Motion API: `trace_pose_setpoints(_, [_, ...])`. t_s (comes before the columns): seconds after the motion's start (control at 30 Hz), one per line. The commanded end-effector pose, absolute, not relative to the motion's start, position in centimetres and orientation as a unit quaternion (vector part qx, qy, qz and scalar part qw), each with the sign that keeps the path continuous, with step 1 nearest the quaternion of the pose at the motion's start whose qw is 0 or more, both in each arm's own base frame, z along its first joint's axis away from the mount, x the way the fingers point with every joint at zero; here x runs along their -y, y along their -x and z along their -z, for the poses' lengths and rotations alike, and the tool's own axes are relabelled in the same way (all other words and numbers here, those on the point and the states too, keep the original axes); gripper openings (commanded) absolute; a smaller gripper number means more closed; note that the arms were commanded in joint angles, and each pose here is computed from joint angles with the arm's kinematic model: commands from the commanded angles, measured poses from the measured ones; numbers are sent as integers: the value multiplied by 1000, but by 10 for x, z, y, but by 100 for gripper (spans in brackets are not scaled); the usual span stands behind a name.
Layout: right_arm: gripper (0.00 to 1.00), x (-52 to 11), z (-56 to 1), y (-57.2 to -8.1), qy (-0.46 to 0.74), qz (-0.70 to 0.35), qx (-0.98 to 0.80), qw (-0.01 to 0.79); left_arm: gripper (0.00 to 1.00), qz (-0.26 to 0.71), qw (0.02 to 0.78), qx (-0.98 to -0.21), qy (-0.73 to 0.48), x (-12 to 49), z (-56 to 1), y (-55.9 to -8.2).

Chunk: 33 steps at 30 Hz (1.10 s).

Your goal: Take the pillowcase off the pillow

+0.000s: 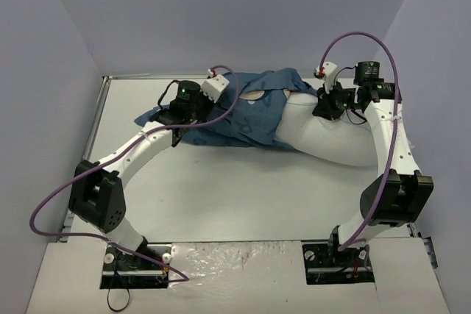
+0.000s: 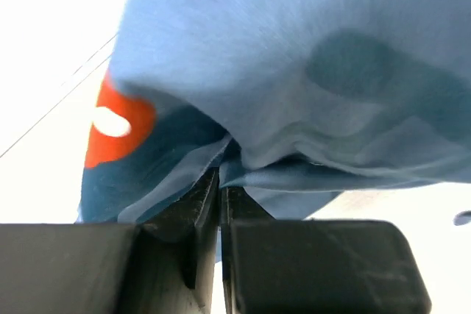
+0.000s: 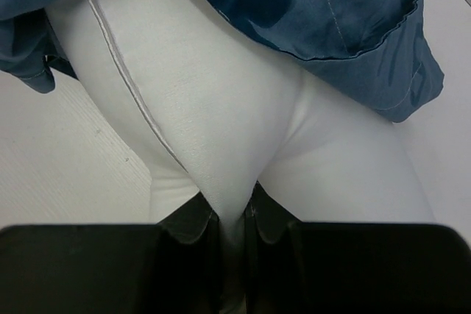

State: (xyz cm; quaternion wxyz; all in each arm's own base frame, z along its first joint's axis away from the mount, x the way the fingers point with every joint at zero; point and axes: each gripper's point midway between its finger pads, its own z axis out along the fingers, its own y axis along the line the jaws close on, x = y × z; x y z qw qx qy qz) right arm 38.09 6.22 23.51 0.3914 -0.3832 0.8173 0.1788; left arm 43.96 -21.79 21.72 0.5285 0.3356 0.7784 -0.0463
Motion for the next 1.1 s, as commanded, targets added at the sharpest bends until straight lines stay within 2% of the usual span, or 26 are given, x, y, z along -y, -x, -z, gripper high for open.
trace_pose_setpoints(0.0, [0,-79,-276,-355,415,-198,-782,420,2,72,582,-752,-300,213,-280,-425])
trace_pose_setpoints(0.1, [0,-85,-310,-332,477,-192,-738,437,2,90,628,-724,-271,202,-329,-383])
trace_pose_setpoints(0.13, [0,-87,-324,-325,500,-185,-717,450,2,109,663,-697,-250,195,-365,-356])
trace_pose_setpoints(0.2, [0,-99,-359,-309,508,-202,-686,480,2,117,683,-687,-219,181,-381,-333])
trace_pose_setpoints(0.23, [0,-103,-373,-304,503,-211,-678,493,2,137,699,-674,-194,171,-402,-312])
trace_pose_setpoints(0.33, [0,-124,-401,-290,464,-290,-664,510,2,138,710,-676,-141,148,-412,-295])
trace_pose_setpoints(0.37, [0,-129,-399,-289,415,-334,-690,490,2,130,709,-681,-134,144,-411,-296])
trace_pose_setpoints(0.4, [0,-128,-403,-310,396,-327,-688,512,2,116,706,-688,-125,139,-408,-299])
trace_pose_setpoints(0.47, [0,-120,-359,-339,303,-336,-754,477,2,92,679,-718,-119,137,-385,-318])
trace_pose_setpoints(0.5, [0,-112,-345,-358,292,-308,-764,486,2,90,673,-726,-114,138,-378,-326])
trace_pose_setpoints(0.6, [2,-76,-272,-407,217,-222,-841,443,2,113,651,-746,-84,147,-350,-363])
trace_pose_setpoints(0.63, [9,-62,-239,-425,193,-194,-868,413,2,129,639,-755,-79,158,-336,-380])
trace_pose_setpoints(0.67, [19,-54,-236,-436,184,-178,-874,412,2,129,630,-762,-76,160,-328,-389])
trace_pose_setpoints(0.7, [41,-46,-223,-446,173,-171,-884,400,2,128,622,-768,-79,168,-325,-404])
trace_pose_setpoints(0.73, [51,-43,-230,-450,172,-173,-880,408,15,120,611,-777,-90,169,-324,-407])
trace_pose_setpoints(0.77, [68,-36,-250,-457,173,-167,-870,430,33,109,613,-778,-90,169,-332,-411])
trace_pose_setpoints(0.8, [76,-36,-272,-454,183,-161,-857,453,51,106,618,-773,-98,176,-344,-409])
trace_pose_setpoints(0.83, [84,-34,-290,-452,209,-144,-842,475,82,91,640,-757,-97,172,-369,-408])
trace_pose_setpoints(0.87, [99,-36,-305,-448,229,-134,-829,492,89,90,652,-746,-101,173,-382,-405])
trace_pose_setpoints(0.9, [100,-41,-330,-433,255,-125,-808,516,92,93,666,-733,-104,171,-399,-397])
trace_pose_setpoints(1.0, [100,-66,-344,-396,345,-133,-769,522,94,117,671,-720,-130,177,-415,-381])
trace_pose_setpoints(1.07, [100,-91,-321,-362,411,-145,-759,483,94,143,655,-724,-159,187,-405,-359])
